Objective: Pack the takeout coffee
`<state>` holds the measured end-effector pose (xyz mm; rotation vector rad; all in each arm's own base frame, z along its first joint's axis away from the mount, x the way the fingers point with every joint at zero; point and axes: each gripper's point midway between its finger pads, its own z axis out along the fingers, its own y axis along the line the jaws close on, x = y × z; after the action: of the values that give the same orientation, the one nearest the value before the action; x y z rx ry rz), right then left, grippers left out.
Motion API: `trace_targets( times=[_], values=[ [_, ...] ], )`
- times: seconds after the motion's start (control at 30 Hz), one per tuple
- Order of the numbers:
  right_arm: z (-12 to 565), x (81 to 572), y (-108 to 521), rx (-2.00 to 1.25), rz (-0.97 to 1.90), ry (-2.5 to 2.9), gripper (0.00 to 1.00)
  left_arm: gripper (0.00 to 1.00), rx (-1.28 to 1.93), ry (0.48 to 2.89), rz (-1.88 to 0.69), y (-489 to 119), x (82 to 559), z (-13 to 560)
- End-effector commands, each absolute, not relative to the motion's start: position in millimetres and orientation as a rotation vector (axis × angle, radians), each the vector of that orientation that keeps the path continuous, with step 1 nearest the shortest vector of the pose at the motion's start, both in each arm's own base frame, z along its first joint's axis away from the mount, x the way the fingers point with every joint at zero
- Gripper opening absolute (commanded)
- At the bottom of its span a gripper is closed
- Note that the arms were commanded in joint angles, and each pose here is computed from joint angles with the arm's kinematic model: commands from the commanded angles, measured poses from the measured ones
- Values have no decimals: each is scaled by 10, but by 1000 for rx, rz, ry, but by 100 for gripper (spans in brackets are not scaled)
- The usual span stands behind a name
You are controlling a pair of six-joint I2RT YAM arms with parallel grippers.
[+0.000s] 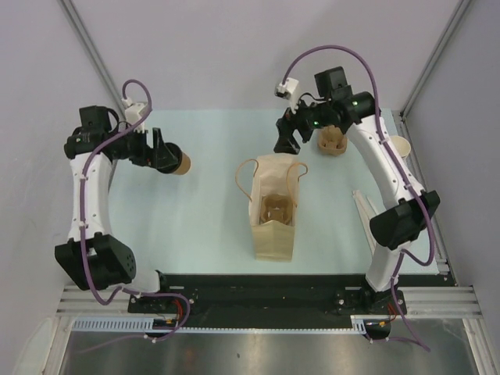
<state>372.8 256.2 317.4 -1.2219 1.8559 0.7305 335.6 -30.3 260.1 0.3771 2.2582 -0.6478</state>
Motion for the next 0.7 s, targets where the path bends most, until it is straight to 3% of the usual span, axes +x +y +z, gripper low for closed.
trace_targets(
  times=[0.0, 0.2, 0.3, 0.33, 0.5, 0.57, 0.67],
  values=[
    [3186, 3592, 2634, -1335, 756, 1820, 91, 36, 690, 1980, -643, -699, 3139, 3482],
    [3032, 3541, 2728, -1386, 770, 1840, 72, 34, 923, 1788, -625, -1182, 2922, 4132],
    [2969, 3522, 2756, -1382, 793, 1863, 58, 33, 1036, 1691, -642, -1458, 2804, 4381],
    [2946, 3523, 2764, -1376, 798, 1873, 48, 33, 1085, 1656, -668, -1601, 2730, 4432],
    [2929, 3480, 2829, -1347, 835, 1902, 21, 31, 1214, 1535, -725, -1993, 2487, 4647],
    [2893, 3459, 2832, -1341, 841, 1917, 5, 31, 1288, 1490, -749, -2180, 2348, 4646],
    [2919, 3425, 2827, -1321, 851, 1922, 0, 30, 1399, 1465, -725, -2384, 2200, 4511]
  ],
)
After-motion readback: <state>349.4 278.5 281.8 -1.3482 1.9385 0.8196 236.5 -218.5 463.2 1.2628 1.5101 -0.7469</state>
